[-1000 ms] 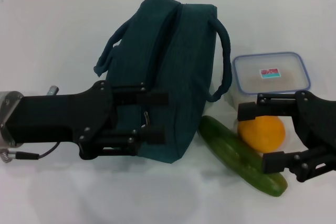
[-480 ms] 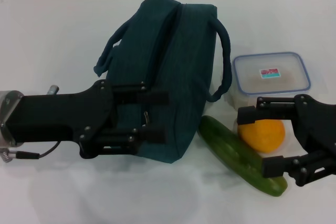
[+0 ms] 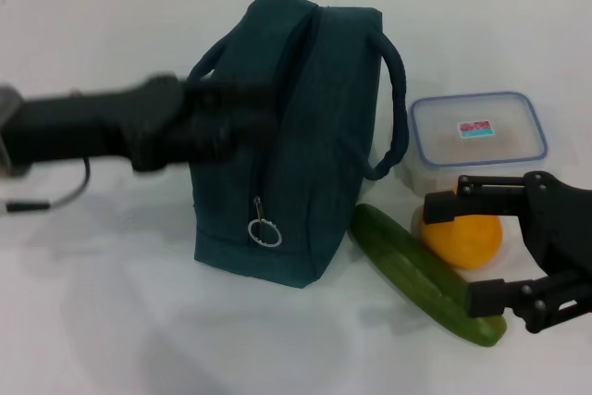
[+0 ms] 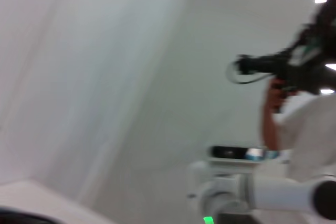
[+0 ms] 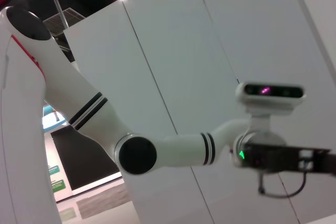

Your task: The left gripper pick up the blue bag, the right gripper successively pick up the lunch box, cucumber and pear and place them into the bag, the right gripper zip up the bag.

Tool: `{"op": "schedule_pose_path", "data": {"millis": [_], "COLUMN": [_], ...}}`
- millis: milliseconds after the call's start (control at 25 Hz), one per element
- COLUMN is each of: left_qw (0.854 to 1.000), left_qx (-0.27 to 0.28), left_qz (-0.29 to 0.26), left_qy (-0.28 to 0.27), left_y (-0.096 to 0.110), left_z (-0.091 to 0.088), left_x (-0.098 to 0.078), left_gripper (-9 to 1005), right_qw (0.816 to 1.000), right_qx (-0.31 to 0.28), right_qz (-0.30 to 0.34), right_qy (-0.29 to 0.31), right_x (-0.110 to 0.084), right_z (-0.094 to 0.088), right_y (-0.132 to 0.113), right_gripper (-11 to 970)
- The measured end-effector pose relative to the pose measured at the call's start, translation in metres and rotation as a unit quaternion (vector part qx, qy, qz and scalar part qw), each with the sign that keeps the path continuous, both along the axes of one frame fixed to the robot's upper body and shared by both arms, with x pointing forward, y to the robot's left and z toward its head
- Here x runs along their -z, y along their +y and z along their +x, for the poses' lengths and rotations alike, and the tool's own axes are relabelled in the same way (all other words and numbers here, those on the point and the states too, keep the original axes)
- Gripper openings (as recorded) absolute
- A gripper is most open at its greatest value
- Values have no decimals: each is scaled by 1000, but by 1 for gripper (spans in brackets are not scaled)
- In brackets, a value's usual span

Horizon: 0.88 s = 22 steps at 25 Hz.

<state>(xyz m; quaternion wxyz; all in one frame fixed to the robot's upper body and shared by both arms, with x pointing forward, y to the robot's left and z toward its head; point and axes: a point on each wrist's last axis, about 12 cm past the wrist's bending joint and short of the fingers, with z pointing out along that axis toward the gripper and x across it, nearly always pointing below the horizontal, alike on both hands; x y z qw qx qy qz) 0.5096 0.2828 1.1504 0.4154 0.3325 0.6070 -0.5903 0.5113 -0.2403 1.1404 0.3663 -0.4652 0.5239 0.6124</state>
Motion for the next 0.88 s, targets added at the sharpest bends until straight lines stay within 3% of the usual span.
{"op": "schedule_pose_path", "data": {"millis": [200,400,600,880], "left_qw": [996,984,972,956], "left_qx": [-50,-92,-110,-126], "left_qz": [67,142,186,236], "left_qy": [18,52,97,123], "left_y": [8,1,-10,-22], "left_z": [22,38,52,63], "left_x": [-37,-69,-78,-72], "left_gripper": [656,655,655,654], "right_qw": [1000,1000,1000,999], "right_qx": [8,18,28,38], "right_qz": [0,0,-2,-4], "right_qy": [-1,0,0,-5], "right_x": [3,6,9,12], "right_z": [-3,-6,-9,-11], "right_y": [-5,-10,-14,-17], "right_gripper": [867,866,865,864]}}
